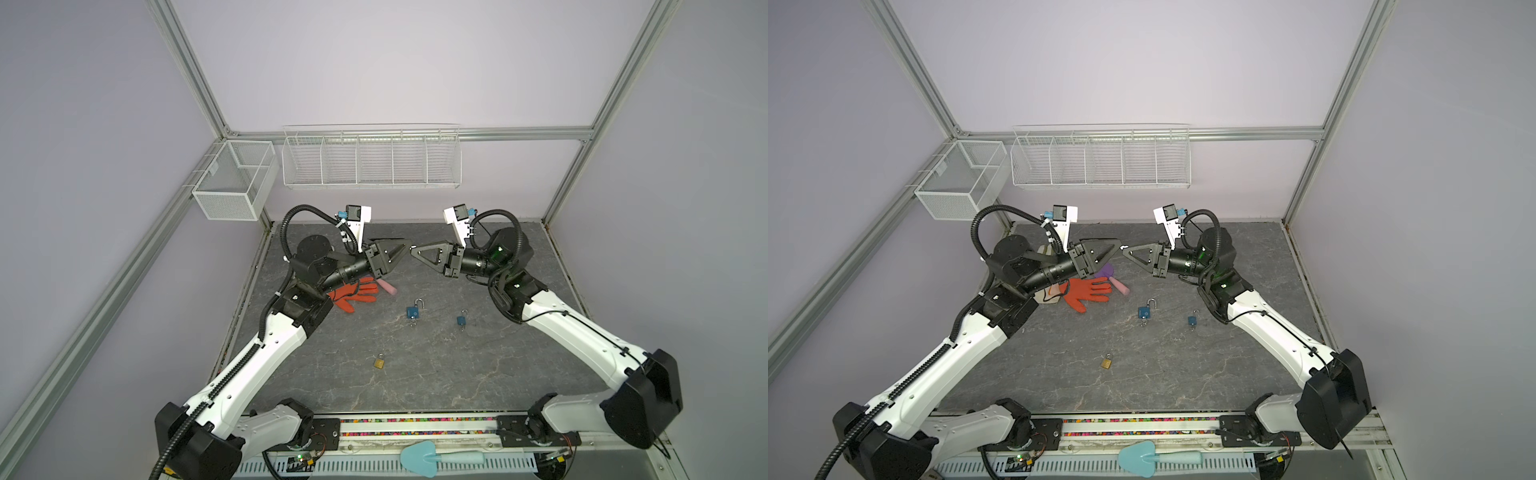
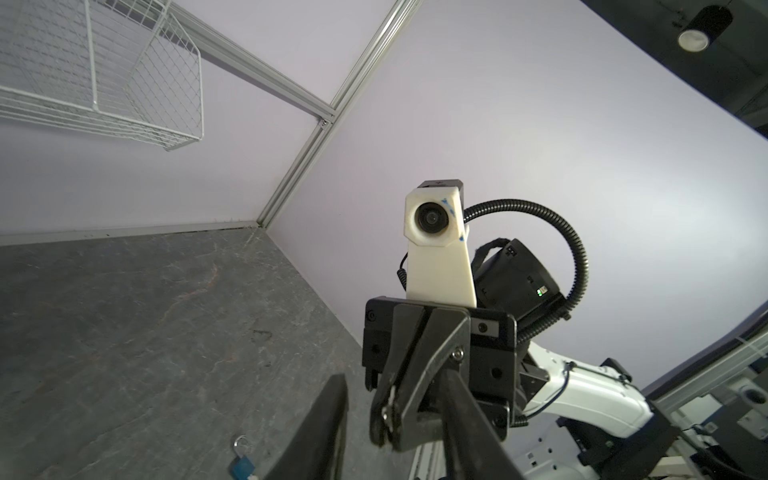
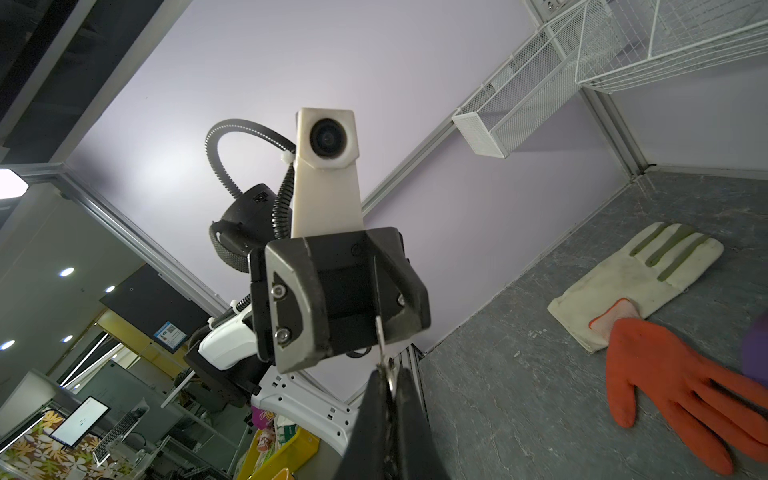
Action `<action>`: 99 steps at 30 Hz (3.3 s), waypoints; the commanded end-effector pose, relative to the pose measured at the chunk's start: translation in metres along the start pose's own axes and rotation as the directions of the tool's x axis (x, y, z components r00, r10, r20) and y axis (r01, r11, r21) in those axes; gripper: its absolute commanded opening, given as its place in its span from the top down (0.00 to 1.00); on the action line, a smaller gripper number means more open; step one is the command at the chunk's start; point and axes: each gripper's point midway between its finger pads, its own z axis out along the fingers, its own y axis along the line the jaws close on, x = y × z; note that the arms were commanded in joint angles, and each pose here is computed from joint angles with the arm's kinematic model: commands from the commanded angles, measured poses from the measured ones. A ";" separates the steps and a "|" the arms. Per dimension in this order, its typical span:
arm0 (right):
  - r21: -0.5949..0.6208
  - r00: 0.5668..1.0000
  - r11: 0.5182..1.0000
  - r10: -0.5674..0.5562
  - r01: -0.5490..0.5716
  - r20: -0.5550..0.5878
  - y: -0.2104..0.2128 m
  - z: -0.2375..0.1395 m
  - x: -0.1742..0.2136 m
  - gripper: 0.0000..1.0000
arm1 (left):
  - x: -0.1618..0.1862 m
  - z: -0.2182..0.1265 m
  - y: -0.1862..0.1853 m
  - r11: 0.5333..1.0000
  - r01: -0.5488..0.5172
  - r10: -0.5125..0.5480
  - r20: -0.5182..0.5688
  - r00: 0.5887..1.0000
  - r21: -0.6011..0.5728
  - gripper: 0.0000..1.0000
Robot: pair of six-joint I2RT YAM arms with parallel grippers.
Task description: Unlock with the key
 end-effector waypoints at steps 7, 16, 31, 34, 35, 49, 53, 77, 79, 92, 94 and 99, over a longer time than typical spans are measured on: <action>0.265 0.978 0.941 -0.199 0.210 -0.067 -0.021 -0.033 0.023 0.94 | 0.001 -0.032 0.014 0.980 0.046 -0.038 0.048 0.998 -0.195 0.51; 0.437 0.934 0.825 -0.307 0.357 -0.184 -0.047 -0.048 0.058 0.94 | 0.076 -0.069 0.075 0.855 0.122 -0.171 -0.052 0.984 -0.504 0.48; 0.541 0.960 0.821 -0.029 0.183 -0.280 -0.087 -0.064 0.151 0.94 | 0.237 -0.114 0.120 0.619 -0.029 -0.346 -0.305 0.887 -0.785 0.40; 0.570 0.963 0.812 0.038 0.125 -0.266 -0.095 -0.070 0.165 0.94 | 0.257 -0.123 0.126 0.582 -0.090 -0.364 -0.358 0.860 -0.808 0.39; 0.580 0.965 0.809 0.060 0.102 -0.254 -0.098 -0.071 0.169 0.94 | 0.265 -0.126 0.129 0.570 -0.109 -0.373 -0.375 0.849 -0.815 0.38; 0.618 0.958 0.786 0.190 -0.018 -0.213 -0.115 -0.076 0.194 0.94 | 0.335 -0.124 0.175 0.490 -0.403 -0.457 -0.622 0.636 -0.773 0.40; 0.625 0.959 0.781 0.186 -0.013 -0.214 -0.115 -0.079 0.194 0.94 | 0.341 -0.123 0.185 0.458 -0.450 -0.464 -0.638 0.615 -0.766 0.43; 0.623 0.954 0.782 0.183 0.005 -0.237 -0.115 -0.080 0.198 0.94 | 0.352 -0.126 0.193 0.347 -0.428 -0.564 -0.550 0.616 -0.835 0.61; 0.626 0.955 0.780 0.181 0.007 -0.236 -0.115 -0.081 0.198 0.94 | 0.353 -0.126 0.195 0.343 -0.430 -0.566 -0.549 0.615 -0.835 0.62; 0.630 0.954 0.777 0.177 0.016 -0.242 -0.116 -0.082 0.199 0.94 | 0.357 -0.135 0.198 0.320 -0.435 -0.577 -0.537 0.615 -0.842 0.70; 0.630 0.954 0.776 0.175 0.017 -0.242 -0.116 -0.082 0.198 0.94 | 0.358 -0.135 0.198 0.319 -0.426 -0.580 -0.530 0.619 -0.847 0.73; 0.636 0.955 0.771 0.176 0.017 -0.239 -0.114 -0.084 0.196 0.94 | 0.349 -0.134 0.196 0.295 -0.387 -0.566 -0.486 0.666 -0.874 0.85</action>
